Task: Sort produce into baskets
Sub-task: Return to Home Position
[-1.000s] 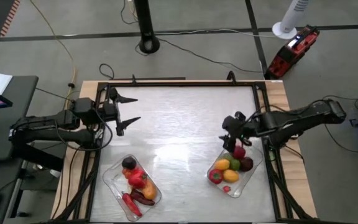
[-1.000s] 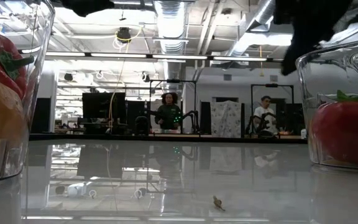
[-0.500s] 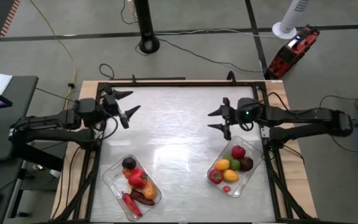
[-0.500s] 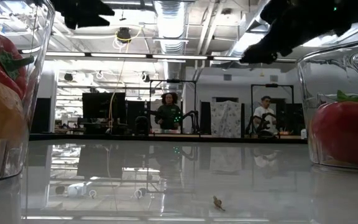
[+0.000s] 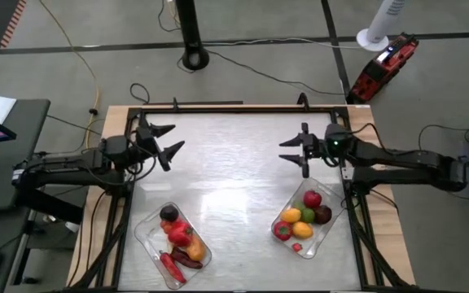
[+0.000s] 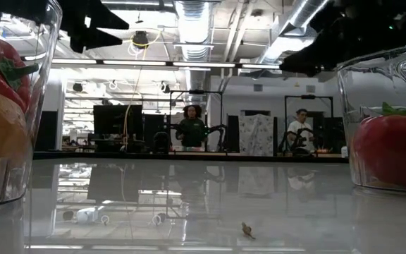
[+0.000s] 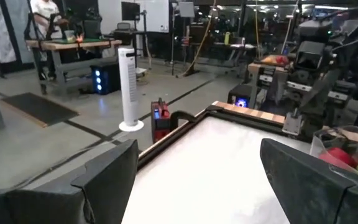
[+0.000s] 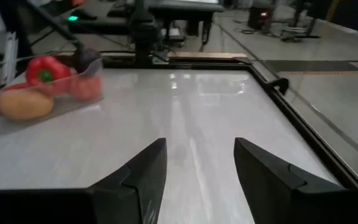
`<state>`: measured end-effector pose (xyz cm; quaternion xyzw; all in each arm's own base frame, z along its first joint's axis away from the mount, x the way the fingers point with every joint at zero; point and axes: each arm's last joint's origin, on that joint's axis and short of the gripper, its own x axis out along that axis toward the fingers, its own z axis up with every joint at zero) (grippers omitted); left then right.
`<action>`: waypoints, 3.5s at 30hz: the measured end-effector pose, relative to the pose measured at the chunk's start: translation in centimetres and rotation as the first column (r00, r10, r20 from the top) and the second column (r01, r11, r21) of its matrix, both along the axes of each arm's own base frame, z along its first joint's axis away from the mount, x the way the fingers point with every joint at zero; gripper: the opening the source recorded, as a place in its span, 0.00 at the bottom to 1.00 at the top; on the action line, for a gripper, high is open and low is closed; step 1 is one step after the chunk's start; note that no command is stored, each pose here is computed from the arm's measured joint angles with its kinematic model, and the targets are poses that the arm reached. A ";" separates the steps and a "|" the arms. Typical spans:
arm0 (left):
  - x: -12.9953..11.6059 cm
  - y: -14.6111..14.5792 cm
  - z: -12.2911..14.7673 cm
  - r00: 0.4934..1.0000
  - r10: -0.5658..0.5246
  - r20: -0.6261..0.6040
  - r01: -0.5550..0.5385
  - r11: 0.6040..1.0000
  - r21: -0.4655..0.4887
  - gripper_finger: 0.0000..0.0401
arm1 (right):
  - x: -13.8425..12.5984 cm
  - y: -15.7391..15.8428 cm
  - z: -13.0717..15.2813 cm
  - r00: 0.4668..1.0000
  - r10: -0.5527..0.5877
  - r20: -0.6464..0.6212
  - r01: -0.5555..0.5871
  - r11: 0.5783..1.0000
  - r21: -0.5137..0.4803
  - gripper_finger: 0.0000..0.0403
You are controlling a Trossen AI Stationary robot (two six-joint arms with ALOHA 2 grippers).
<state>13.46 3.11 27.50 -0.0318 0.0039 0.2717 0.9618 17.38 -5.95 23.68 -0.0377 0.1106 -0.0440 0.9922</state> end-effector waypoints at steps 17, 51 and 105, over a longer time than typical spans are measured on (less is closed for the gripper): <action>0.1 -0.6 -3.4 0.999 -0.007 0.046 0.010 0.998 -0.062 0.81 | -3.3 1.1 -2.9 0.954 -0.205 0.218 0.217 0.976 -0.030 0.39; -1.2 -2.7 -4.2 0.995 -0.102 0.021 0.104 0.991 -0.085 0.81 | -8.5 2.8 -3.2 0.920 -0.207 0.332 0.254 0.962 -0.103 0.32; -2.5 -3.2 -11.5 0.971 -0.231 -0.058 0.230 0.973 -0.032 0.81 | -8.3 3.0 -5.7 0.944 -0.152 0.293 0.167 0.986 -0.026 0.32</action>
